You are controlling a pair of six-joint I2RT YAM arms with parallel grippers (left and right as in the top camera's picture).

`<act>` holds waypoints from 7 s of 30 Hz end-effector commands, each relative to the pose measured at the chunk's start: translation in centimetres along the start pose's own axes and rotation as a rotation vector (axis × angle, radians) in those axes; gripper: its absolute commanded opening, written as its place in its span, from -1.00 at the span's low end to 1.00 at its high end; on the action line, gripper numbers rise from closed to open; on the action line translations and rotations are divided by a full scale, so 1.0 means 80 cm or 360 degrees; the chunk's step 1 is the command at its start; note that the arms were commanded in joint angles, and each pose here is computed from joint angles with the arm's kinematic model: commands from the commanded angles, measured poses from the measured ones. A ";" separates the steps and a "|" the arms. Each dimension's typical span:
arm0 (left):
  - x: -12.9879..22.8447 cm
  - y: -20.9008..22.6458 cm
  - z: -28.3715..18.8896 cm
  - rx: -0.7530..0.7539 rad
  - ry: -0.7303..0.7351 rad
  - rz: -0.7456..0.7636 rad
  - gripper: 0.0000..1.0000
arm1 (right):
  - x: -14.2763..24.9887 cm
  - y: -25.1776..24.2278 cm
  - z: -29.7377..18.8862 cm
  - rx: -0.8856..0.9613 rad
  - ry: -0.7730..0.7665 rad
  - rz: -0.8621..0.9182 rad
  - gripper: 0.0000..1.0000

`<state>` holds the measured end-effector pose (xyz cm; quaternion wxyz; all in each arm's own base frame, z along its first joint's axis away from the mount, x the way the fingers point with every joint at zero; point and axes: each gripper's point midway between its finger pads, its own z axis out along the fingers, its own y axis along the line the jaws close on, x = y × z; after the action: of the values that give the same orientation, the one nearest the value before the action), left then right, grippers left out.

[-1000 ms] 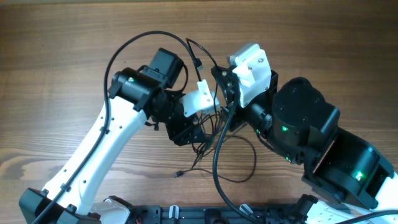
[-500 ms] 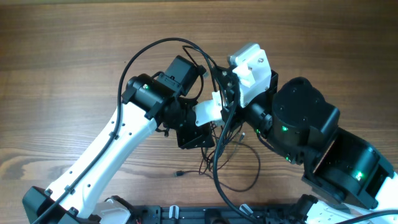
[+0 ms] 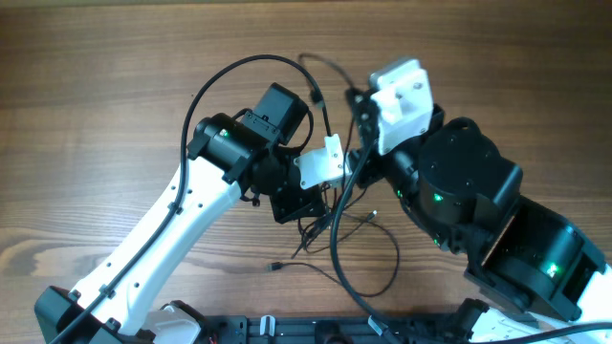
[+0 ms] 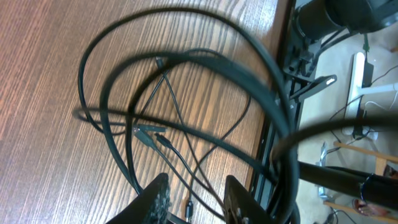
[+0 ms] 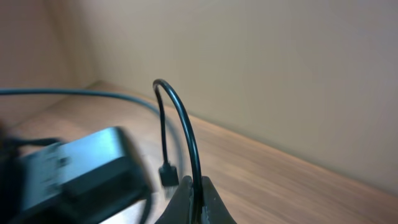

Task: Untangle cables

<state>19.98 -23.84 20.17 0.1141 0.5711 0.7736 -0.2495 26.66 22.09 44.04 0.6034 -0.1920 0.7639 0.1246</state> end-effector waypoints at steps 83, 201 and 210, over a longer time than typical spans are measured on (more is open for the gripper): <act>-0.143 -0.014 0.019 0.0065 -0.0586 0.0226 -0.10 | -0.077 -0.058 -0.058 0.0076 -0.0409 0.0299 -0.91; 0.135 0.205 -0.223 -0.1496 -0.0998 -0.2584 0.09 | 0.361 0.021 0.171 -0.0676 0.1666 0.0353 0.99; 0.144 0.195 -0.213 -0.1479 -0.0901 -0.2617 0.10 | 0.450 0.050 0.182 -0.0590 0.1950 0.0129 0.99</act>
<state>33.02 -2.42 24.79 0.2933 -0.3304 0.8953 -0.0571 30.44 27.03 8.22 0.0235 -0.2961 0.9343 0.1972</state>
